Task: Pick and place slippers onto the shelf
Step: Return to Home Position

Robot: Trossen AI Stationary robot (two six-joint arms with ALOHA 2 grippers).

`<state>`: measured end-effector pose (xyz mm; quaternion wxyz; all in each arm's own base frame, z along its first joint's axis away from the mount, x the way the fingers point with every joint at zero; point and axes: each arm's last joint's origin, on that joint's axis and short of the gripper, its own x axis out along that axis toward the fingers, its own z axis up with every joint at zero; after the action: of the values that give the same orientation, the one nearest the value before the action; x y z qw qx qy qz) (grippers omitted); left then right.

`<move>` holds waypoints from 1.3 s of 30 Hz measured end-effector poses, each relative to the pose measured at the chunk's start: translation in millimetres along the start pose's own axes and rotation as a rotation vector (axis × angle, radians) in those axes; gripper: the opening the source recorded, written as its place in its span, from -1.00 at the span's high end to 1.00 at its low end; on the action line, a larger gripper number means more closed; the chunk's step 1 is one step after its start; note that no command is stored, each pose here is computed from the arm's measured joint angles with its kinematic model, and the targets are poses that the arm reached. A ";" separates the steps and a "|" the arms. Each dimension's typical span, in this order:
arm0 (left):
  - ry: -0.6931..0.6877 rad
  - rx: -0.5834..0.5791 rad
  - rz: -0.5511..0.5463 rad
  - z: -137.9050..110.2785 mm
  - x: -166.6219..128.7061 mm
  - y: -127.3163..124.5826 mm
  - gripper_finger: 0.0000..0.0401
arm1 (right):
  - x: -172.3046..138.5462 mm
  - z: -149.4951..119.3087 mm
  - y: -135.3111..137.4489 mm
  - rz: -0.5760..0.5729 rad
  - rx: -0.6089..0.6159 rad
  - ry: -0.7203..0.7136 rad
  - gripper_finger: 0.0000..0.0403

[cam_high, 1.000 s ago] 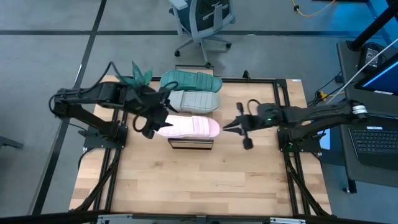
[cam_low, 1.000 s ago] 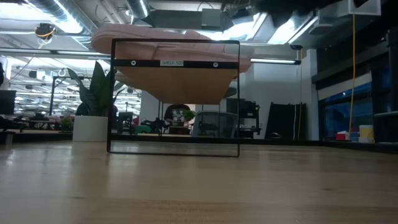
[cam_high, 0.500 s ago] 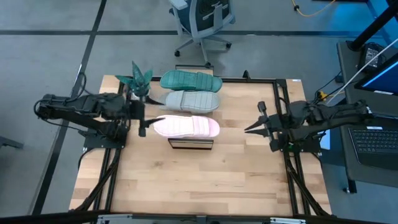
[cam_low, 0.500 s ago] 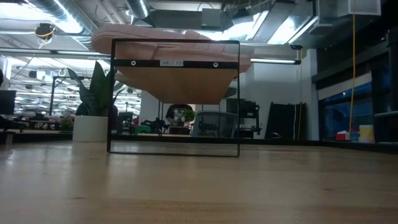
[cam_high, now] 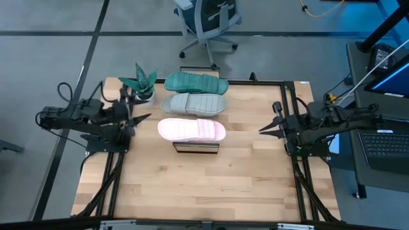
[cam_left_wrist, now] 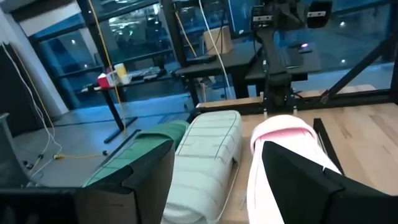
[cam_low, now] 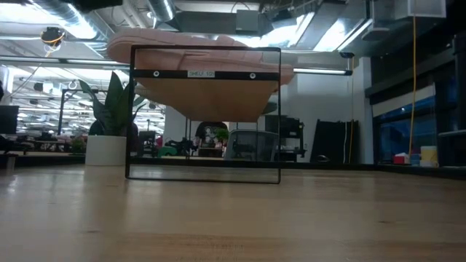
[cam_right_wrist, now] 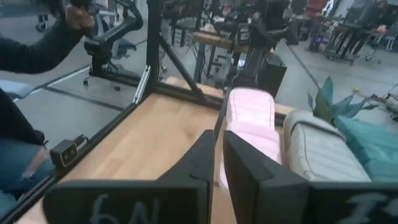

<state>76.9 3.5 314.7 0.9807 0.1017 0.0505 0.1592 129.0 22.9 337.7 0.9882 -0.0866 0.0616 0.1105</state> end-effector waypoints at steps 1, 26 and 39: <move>-0.004 -0.001 0.000 -3.6 -3.5 1.0 -0.18 | 0.0 -1.1 0.2 0.002 0.000 0.011 0.82; -0.096 -0.139 -0.101 -115.7 18.5 -34.2 -0.18 | 29.9 -42.0 8.0 0.071 0.031 -0.058 0.81; -0.146 -0.145 -0.082 -135.8 27.4 -39.0 -0.18 | 12.3 -86.8 16.4 0.071 0.051 -0.098 0.82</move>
<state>96.8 0.9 172.2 0.9923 0.0395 -0.0287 0.1142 128.2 25.2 248.5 0.9873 -0.0534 0.0191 0.1482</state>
